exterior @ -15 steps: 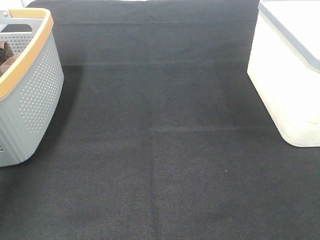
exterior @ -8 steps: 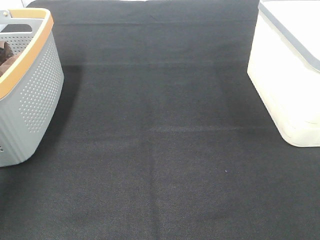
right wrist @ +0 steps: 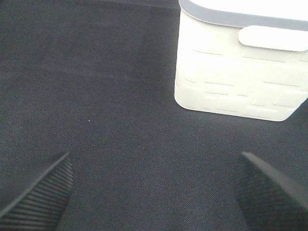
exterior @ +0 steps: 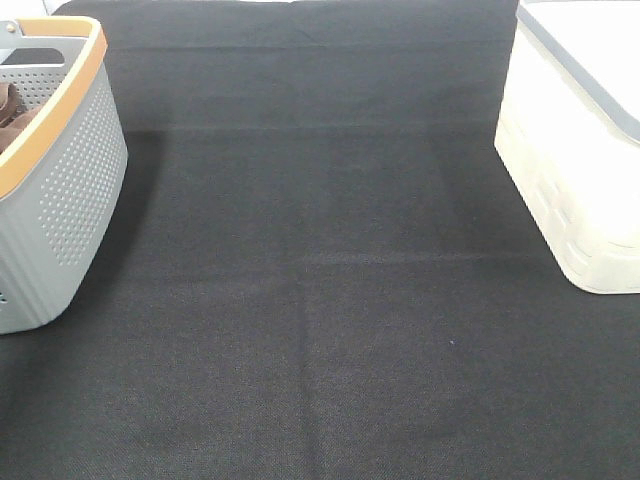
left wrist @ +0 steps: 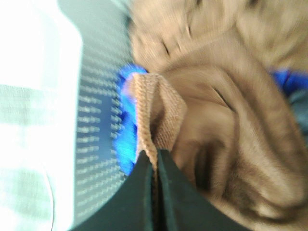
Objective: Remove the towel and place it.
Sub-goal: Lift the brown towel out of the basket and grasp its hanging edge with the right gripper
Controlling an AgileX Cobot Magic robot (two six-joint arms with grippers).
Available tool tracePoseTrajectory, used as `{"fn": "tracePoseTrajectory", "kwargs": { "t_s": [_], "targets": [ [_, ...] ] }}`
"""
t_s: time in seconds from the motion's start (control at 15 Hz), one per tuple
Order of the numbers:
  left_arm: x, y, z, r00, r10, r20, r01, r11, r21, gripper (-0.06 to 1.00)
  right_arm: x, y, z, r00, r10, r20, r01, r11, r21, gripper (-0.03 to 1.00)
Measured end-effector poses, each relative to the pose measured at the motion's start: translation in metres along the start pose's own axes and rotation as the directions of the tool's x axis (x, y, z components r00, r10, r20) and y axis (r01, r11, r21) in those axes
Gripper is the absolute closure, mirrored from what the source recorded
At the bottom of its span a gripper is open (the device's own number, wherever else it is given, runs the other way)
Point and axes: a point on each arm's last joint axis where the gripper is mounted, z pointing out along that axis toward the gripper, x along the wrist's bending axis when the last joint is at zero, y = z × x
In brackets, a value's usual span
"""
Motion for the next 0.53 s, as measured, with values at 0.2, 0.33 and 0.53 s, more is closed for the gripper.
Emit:
{"fn": "tracePoseTrajectory", "kwargs": {
  "t_s": [0.2, 0.33, 0.53],
  "targets": [
    [-0.001, 0.0, -0.005, 0.999, -0.017, 0.029, 0.017, 1.0, 0.0, 0.94, 0.0, 0.0, 0.0, 1.0, 0.0, 0.0, 0.0, 1.0, 0.0, 0.12],
    [-0.013, -0.003, 0.008, 0.994, 0.012, 0.111, -0.017, 0.999, 0.045, 0.94, 0.0, 0.0, 0.0, 1.0, 0.0, 0.0, 0.0, 1.0, 0.0, 0.12],
    [-0.018, 0.002, 0.0, 0.982, 0.043, 0.185, -0.04, 0.999, -0.024, 0.94, 0.0, 0.0, 0.0, 1.0, 0.0, 0.0, 0.0, 1.0, 0.0, 0.12]
  ]
}}
